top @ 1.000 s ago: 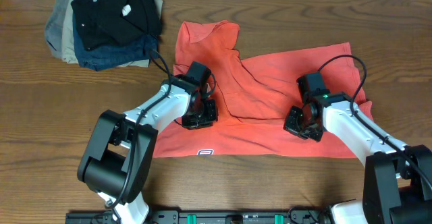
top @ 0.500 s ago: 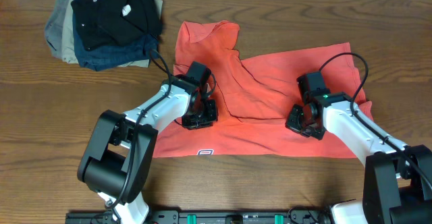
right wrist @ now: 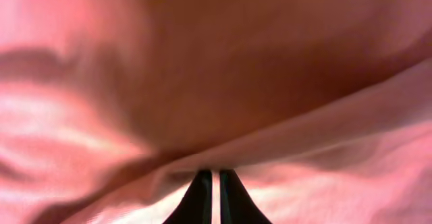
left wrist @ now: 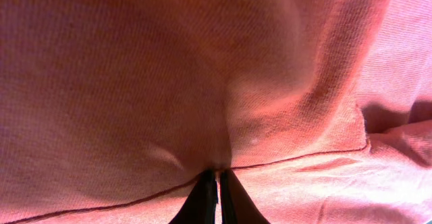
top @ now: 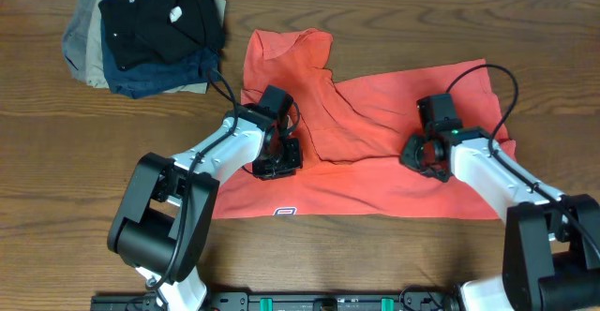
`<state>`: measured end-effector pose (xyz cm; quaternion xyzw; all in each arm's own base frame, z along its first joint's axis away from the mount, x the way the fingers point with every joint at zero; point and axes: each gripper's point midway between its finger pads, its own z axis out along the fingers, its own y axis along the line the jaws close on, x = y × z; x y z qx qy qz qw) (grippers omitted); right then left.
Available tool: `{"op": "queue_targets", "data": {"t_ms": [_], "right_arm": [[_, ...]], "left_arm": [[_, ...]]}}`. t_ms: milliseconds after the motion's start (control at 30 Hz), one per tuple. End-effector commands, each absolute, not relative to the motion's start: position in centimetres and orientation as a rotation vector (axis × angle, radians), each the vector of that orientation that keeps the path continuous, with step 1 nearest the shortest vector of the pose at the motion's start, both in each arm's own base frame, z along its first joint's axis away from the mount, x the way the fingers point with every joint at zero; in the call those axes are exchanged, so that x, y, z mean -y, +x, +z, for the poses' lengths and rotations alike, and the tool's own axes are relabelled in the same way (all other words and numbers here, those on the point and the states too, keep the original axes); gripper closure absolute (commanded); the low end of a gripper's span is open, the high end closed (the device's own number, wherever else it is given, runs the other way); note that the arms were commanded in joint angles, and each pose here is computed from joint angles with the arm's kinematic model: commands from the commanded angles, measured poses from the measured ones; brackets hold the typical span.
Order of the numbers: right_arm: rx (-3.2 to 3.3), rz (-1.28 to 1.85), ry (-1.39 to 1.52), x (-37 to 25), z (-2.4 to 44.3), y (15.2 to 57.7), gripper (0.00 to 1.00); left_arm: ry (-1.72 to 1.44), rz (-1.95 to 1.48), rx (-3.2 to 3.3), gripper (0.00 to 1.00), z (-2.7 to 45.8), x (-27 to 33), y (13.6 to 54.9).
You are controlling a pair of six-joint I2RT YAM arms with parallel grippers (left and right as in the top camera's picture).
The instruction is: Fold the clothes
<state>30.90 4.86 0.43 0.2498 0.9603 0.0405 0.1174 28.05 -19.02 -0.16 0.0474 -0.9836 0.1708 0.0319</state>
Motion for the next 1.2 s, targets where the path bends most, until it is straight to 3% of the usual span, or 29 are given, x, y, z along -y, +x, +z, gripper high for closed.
{"op": "queue_targets", "data": {"t_ms": [0,100,200,400,500,600,667,767,967,1167], "right_arm": [[-2.784,0.070,0.746,-3.1,0.4,31.6,0.92],[-2.779,0.053,0.763,-1.5,1.0,32.0,0.91],[-2.802,0.019,0.838,0.4,2.2,31.8,0.95],[-2.872,-0.048,0.991,4.8,6.6,30.3,0.92],[-2.915,-0.073,1.071,5.8,7.4,28.7,0.76],[-2.960,-0.098,1.127,6.3,6.9,26.9,0.45],[-2.984,-0.107,1.150,6.3,6.1,25.8,0.41],[-3.005,-0.117,1.177,6.0,4.2,24.4,0.48],[-2.992,-0.113,1.184,5.8,1.1,23.3,0.83],[-2.970,-0.114,1.237,6.0,0.2,22.7,0.97]], "left_arm": [[0.197,0.380,3.054,0.93,-1.7,17.2,28.1],[0.197,0.384,3.057,0.92,-1.7,17.2,28.2],[0.193,0.397,3.068,0.94,-1.1,17.2,28.5],[0.054,0.460,3.148,0.94,3.3,17.2,29.1],[0.046,0.475,3.166,0.94,5.3,16.9,28.5],[0.067,0.414,3.165,0.94,6.0,15.9,27.6],[0.130,0.295,3.163,0.94,5.7,14.6,27.1],[0.182,0.134,3.148,0.93,4.8,12.6,26.1],[0.181,0.128,3.135,0.93,2.7,12.3,25.2],[0.185,0.181,3.102,0.93,0.4,12.4,23.5]]}}
